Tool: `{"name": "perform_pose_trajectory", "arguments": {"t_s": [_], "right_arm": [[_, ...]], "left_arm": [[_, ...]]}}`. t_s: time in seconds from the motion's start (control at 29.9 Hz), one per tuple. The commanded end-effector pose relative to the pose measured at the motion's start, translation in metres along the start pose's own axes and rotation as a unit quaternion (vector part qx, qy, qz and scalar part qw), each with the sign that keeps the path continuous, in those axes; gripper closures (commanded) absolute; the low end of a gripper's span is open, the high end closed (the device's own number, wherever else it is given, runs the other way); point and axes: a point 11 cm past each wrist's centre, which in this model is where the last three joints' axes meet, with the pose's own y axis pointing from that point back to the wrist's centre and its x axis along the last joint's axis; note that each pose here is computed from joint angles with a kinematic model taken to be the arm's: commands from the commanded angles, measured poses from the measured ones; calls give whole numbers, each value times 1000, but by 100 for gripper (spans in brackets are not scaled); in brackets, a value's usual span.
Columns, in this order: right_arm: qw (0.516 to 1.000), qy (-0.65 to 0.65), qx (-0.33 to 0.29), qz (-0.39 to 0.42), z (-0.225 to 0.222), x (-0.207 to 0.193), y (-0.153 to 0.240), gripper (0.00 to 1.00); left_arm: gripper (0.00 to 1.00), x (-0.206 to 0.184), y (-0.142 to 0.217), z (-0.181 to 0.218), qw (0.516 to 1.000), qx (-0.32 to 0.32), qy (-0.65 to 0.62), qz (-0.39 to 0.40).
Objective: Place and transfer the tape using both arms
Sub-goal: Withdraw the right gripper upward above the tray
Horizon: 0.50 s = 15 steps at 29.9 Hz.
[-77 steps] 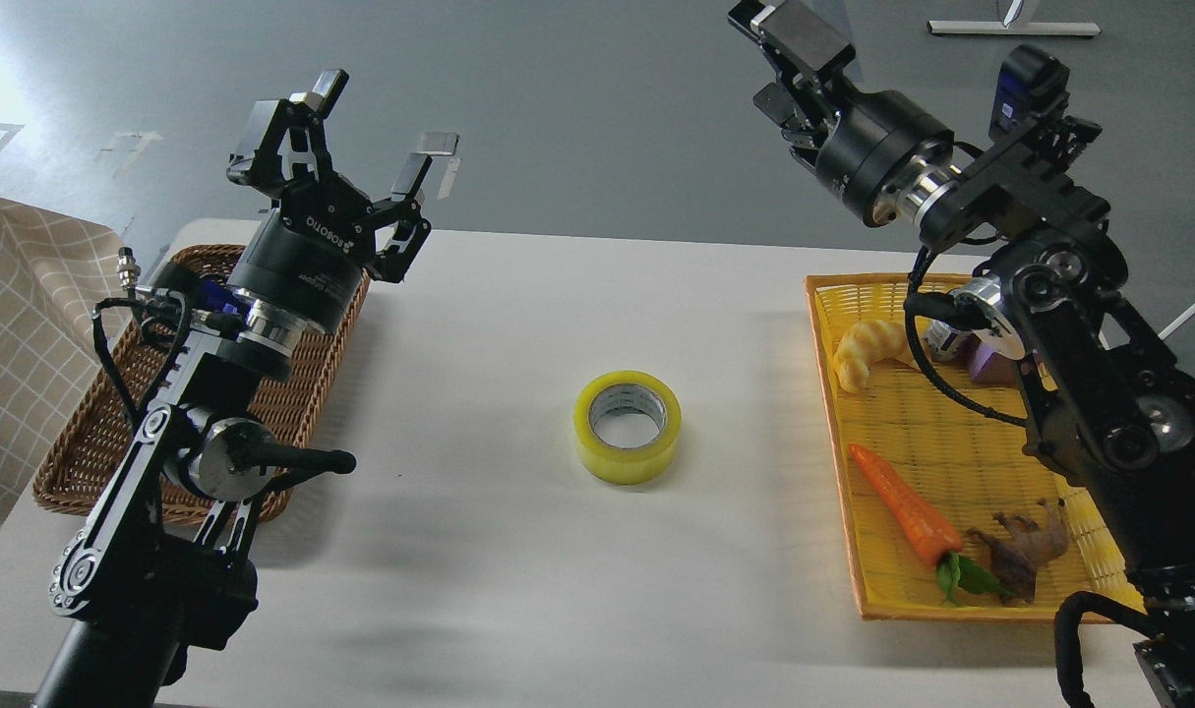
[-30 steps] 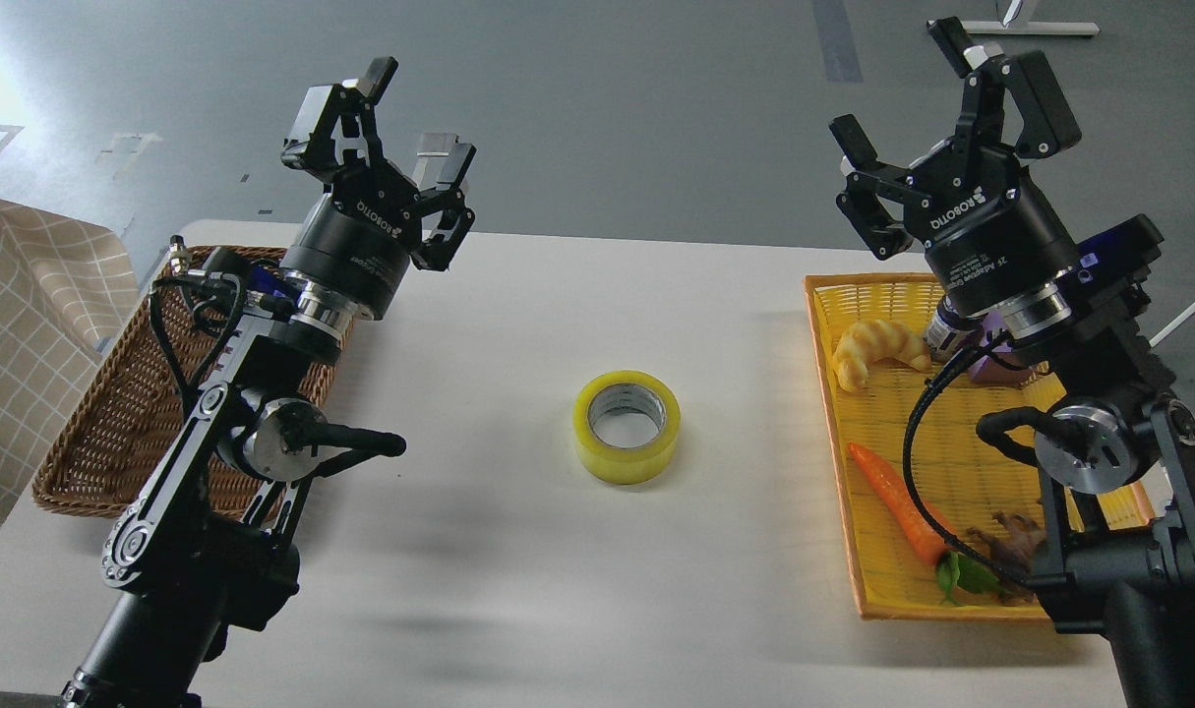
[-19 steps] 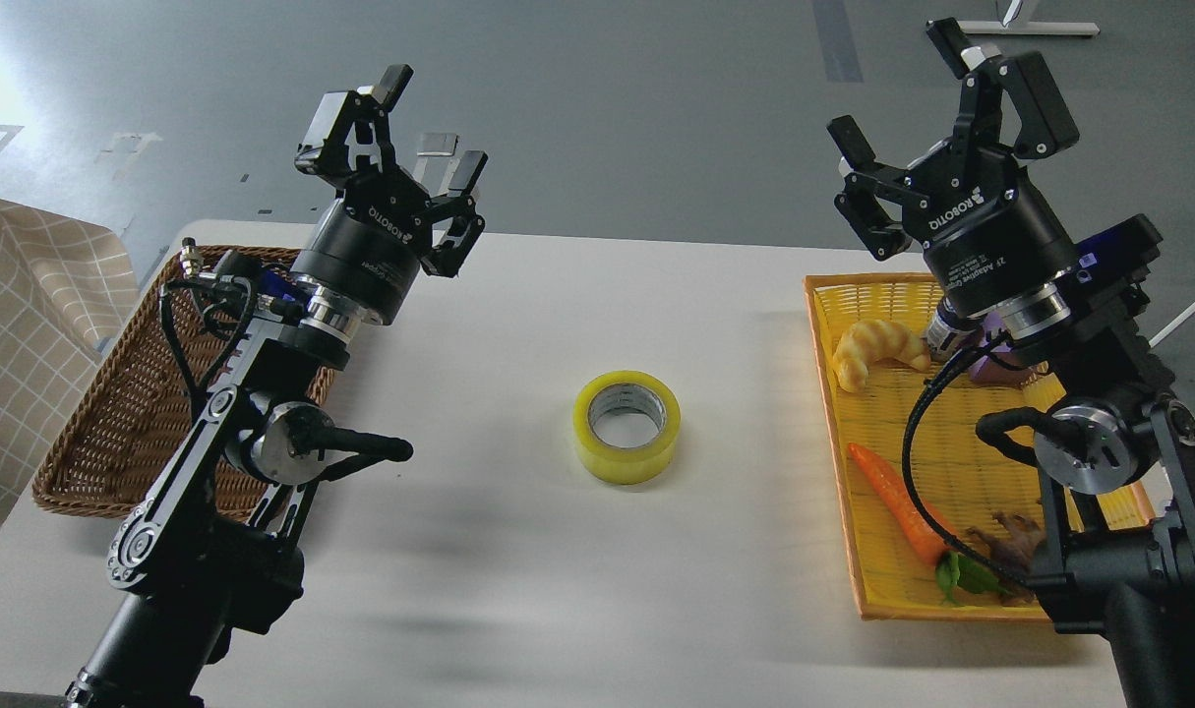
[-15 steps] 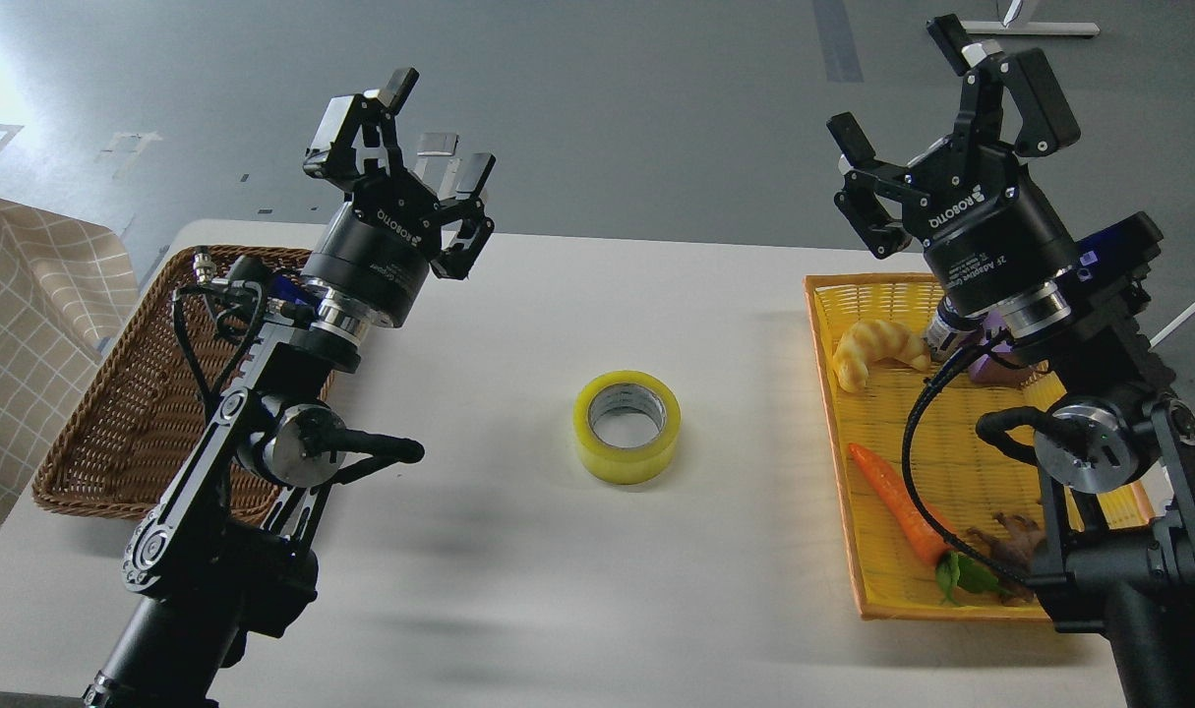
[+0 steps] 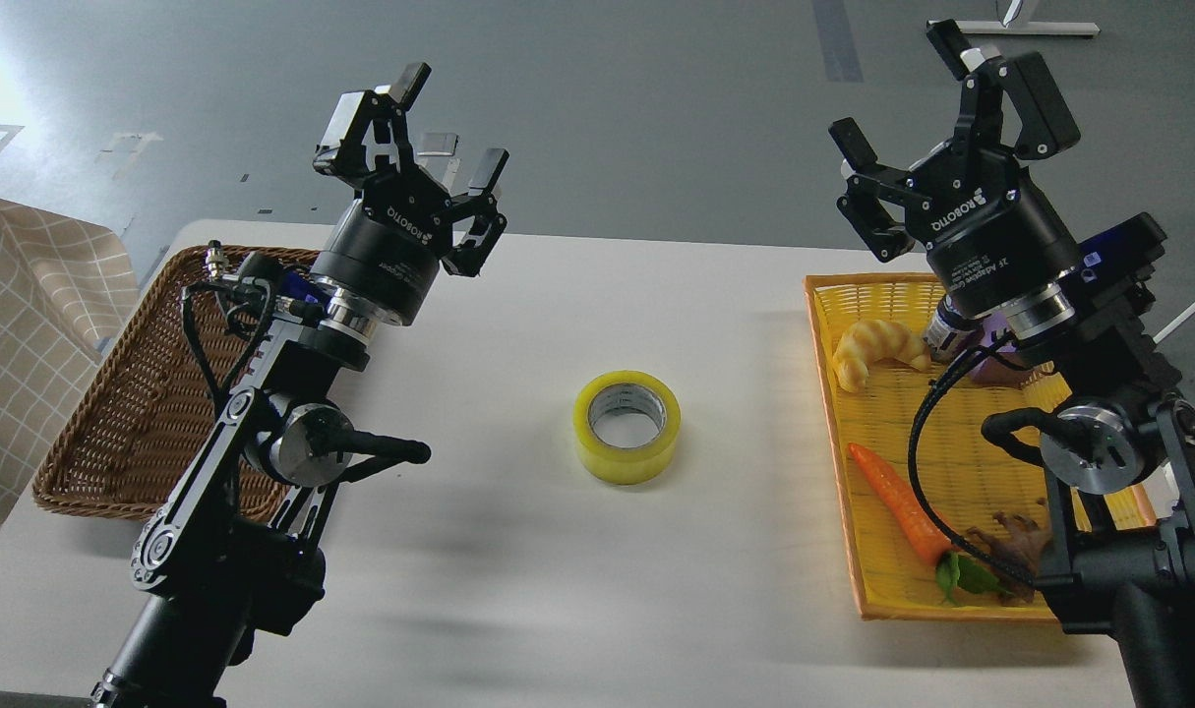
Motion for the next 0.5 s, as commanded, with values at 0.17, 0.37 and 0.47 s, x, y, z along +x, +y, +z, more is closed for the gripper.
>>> {"name": "perform_pose_trajectory", "arguments": {"t_s": [0.17,0.37,0.47], "right_arm": [[999,-22,24,4,-8,1,-2,0],[999,-34,30,8,-7,2,-1,0],[999,-35,35,10,-10,4,-1,0]], "left_arm": [[2,4,1,11,999,-39,2,2],[2,-1,3,9,999,-40,11,-15],[2,-3,2,10,999,-44,20,-21]]}}
